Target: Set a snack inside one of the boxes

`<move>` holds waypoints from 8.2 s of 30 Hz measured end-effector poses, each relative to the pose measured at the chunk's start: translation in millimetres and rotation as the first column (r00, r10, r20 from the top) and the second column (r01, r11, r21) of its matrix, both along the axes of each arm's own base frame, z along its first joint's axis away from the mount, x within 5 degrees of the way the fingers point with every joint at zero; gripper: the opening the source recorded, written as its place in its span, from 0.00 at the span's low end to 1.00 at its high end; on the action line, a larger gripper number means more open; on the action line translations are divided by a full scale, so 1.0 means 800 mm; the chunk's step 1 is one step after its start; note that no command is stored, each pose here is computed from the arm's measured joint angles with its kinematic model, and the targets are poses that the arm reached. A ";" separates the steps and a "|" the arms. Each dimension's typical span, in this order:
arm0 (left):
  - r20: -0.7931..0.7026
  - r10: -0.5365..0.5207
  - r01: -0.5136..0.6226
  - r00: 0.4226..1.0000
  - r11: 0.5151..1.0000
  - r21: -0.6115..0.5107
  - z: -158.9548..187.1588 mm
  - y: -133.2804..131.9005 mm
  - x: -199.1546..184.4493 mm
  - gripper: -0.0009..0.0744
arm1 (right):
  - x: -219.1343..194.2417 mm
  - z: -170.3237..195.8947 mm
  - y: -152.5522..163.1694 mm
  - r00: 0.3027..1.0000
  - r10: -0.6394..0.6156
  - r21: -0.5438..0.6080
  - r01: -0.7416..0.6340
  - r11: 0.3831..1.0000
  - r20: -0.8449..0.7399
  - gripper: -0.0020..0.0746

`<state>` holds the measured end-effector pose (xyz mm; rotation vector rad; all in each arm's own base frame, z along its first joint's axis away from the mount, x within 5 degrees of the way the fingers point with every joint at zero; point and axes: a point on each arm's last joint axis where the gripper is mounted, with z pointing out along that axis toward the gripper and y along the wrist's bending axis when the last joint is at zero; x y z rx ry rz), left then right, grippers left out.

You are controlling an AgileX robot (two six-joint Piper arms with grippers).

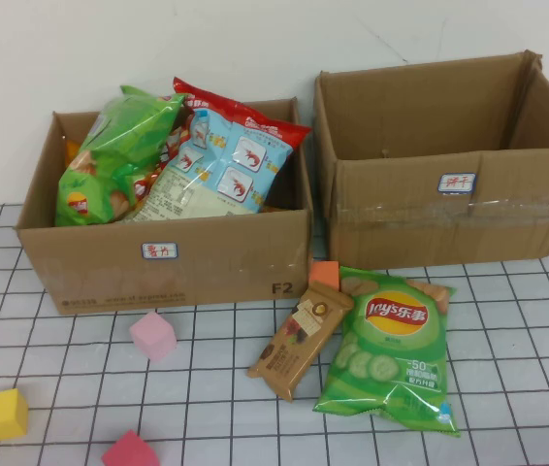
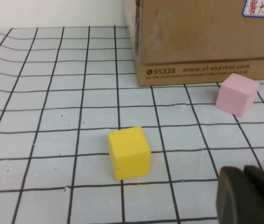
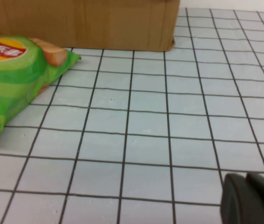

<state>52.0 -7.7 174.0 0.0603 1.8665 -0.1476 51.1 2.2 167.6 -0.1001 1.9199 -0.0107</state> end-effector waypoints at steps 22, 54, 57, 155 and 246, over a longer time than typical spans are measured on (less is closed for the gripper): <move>0.000 0.000 0.000 1.000 1.000 0.000 0.000 0.000 0.000 0.01 | 0.000 0.000 0.000 1.000 0.000 0.000 0.000 1.000 0.000 0.03; 0.733 0.064 0.014 0.677 0.995 -0.099 0.089 0.004 -0.010 0.01 | -0.004 0.087 0.000 0.705 -0.026 0.071 -0.035 0.997 0.709 0.03; 0.784 0.073 0.020 0.617 0.994 -0.108 0.097 0.005 -0.015 0.01 | -0.004 0.088 0.000 0.697 -0.032 0.081 -0.037 0.996 0.717 0.03; -0.312 -0.232 0.183 0.921 0.967 -0.176 0.119 -0.047 0.128 0.01 | 0.302 -0.056 0.140 0.528 0.824 0.909 -0.208 0.360 -0.206 0.21; -0.341 -0.259 0.207 0.904 0.961 -0.181 0.117 -0.050 0.125 0.01 | 0.469 0.235 0.285 0.310 0.936 0.464 -0.813 0.352 -0.167 0.04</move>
